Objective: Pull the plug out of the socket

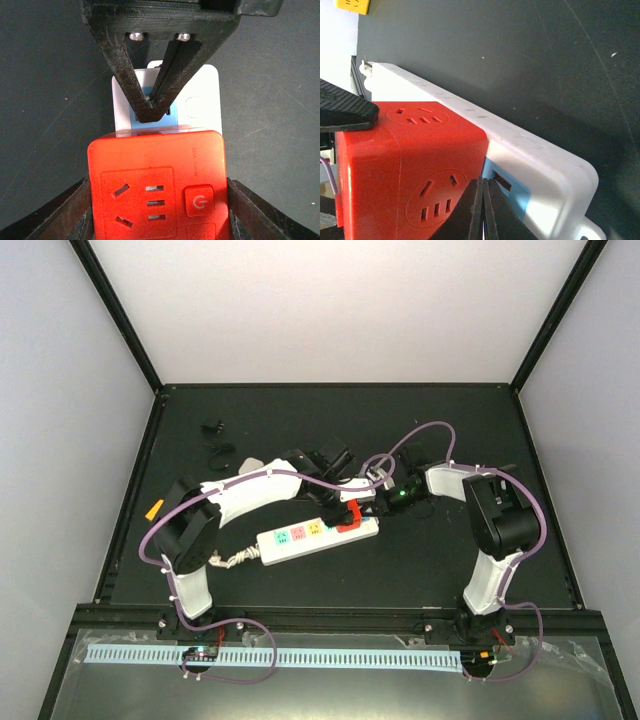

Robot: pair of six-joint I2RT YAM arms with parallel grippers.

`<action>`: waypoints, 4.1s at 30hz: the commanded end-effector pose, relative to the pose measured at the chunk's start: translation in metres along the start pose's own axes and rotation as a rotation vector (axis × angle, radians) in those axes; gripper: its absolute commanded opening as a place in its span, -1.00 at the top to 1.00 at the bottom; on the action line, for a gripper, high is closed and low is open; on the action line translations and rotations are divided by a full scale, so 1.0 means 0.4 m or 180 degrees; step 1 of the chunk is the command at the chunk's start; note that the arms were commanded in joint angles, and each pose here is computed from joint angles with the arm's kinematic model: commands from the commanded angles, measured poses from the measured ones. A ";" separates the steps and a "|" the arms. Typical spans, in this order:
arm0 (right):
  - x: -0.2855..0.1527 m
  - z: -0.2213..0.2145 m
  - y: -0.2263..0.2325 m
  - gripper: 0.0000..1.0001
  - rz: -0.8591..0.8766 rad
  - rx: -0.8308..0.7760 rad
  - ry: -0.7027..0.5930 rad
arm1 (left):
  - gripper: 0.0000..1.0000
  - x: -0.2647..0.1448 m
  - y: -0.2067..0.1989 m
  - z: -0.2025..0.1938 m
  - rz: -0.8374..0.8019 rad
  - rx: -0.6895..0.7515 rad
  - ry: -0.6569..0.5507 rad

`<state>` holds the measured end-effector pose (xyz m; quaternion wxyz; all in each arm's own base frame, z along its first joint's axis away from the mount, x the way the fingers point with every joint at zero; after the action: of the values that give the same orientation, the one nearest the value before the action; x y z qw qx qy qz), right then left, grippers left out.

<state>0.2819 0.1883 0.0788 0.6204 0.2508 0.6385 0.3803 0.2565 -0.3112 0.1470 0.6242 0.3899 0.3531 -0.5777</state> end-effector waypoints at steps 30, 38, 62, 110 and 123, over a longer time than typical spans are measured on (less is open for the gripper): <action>-0.003 0.006 -0.028 0.79 -0.0427 -0.0055 0.0049 | 0.42 -0.173 -0.045 0.021 0.0003 -0.0031 -0.0376; -0.054 0.020 0.067 0.64 -0.0155 -0.0412 -0.0125 | 0.42 -0.235 -0.001 -0.024 0.0077 -0.0354 -0.0492; -0.181 -0.013 0.215 0.51 -0.0058 -0.1113 -0.0559 | 0.39 -0.190 0.303 -0.272 -0.0174 -0.1751 -0.0860; -0.194 0.003 0.237 0.30 0.0005 -0.1227 -0.0620 | -0.72 -0.182 0.460 -0.526 0.0228 -0.2634 -0.0608; -0.169 0.045 0.302 -0.08 -0.0361 -0.1909 -0.0658 | -0.98 -0.370 0.429 -0.480 0.0893 -0.2377 -0.0499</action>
<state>0.2844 0.1933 0.2109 0.7363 0.1173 0.4691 0.4733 0.4243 -0.0782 0.1672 0.7989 0.1038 0.4652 -0.3669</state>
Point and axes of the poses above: each gripper's point midway between its finger pads, its own x axis out along the fingers, its own y axis along the line the jaws close on, z = x × y, the point moved 6 cm from there along -x, back along the fingers, and after that the axes turned 14 degrees about x, right-handed, at the moved point
